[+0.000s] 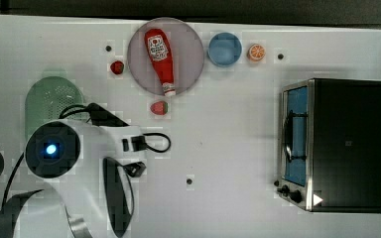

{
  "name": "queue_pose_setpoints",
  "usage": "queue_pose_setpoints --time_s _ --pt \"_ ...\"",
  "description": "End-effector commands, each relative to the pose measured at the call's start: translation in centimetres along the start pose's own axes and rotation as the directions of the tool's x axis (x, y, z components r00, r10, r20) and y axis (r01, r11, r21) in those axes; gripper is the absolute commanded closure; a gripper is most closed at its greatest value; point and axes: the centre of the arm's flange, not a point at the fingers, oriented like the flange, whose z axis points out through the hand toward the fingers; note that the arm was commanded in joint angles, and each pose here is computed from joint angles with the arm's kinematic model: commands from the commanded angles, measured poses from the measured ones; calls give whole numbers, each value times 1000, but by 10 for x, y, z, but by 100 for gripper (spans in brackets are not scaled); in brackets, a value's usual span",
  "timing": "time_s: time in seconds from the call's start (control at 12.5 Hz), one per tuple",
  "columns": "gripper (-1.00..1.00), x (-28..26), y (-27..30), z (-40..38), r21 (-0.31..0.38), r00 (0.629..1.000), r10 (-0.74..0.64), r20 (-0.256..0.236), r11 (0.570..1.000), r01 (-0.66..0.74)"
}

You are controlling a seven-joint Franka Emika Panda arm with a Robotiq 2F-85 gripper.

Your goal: Pick Banana and place it in mug.

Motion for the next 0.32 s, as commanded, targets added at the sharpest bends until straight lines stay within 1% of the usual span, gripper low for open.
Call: queue_pose_setpoints --time_s 0.08,0.24,0.32 --pt "-100 64 54 -106 69 982 190 -1 979 -190" --pt "-100 97 89 -145 105 971 239 -2 966 -238" --pt "-100 109 106 -157 111 970 242 -9 965 -239"
